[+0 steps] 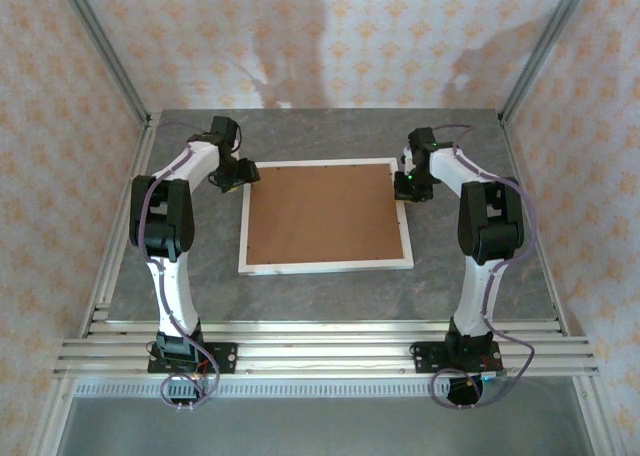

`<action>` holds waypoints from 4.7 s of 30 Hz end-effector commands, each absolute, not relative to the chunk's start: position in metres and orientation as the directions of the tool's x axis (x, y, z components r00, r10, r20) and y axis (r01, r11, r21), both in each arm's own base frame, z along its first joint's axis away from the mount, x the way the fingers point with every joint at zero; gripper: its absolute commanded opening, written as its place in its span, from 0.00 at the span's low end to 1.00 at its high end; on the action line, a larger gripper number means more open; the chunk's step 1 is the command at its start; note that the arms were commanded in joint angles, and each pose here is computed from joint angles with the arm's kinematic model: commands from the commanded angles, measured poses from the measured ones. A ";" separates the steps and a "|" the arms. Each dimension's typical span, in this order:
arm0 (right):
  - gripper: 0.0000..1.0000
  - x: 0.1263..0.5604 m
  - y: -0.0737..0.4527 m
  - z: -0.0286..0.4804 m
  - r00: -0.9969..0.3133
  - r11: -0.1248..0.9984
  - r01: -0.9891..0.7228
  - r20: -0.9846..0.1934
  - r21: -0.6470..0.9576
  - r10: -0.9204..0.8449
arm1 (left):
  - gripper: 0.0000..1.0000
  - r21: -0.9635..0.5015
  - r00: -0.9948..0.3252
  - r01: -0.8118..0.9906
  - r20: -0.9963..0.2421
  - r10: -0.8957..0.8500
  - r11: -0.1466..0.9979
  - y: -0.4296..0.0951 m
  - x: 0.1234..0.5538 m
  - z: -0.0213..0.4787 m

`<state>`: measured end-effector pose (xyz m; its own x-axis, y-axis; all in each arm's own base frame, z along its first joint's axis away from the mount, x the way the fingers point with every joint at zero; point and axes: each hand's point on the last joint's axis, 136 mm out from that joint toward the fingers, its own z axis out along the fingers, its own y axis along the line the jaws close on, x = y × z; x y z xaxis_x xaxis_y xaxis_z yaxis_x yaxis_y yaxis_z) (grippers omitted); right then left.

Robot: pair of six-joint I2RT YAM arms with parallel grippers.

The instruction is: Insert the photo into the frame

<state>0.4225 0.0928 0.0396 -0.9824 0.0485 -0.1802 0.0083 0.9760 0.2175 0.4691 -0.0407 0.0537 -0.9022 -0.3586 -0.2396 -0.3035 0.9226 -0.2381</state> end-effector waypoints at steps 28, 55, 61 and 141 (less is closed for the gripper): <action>0.11 0.411 0.084 0.012 -0.994 0.989 0.018 -0.103 0.146 0.033 | 0.57 -0.098 -0.962 -0.261 0.109 -0.250 0.960 -0.041 0.430 -0.017; 0.40 0.466 0.040 0.083 -0.961 0.998 0.021 -0.278 -0.056 0.004 | 1.00 -0.201 -0.881 -0.212 -0.384 -0.276 0.957 -0.044 0.470 0.165; 0.54 0.447 0.076 0.132 -0.931 0.996 -0.083 -0.357 -0.013 -0.082 | 1.00 -0.308 -0.790 -0.248 -0.484 -0.376 0.918 -0.045 0.441 0.176; 0.62 0.270 0.382 0.065 -0.242 0.290 -0.941 -0.253 -0.173 -0.937 | 1.00 -0.732 -0.604 -0.446 -0.179 -0.777 0.515 -0.048 0.325 0.068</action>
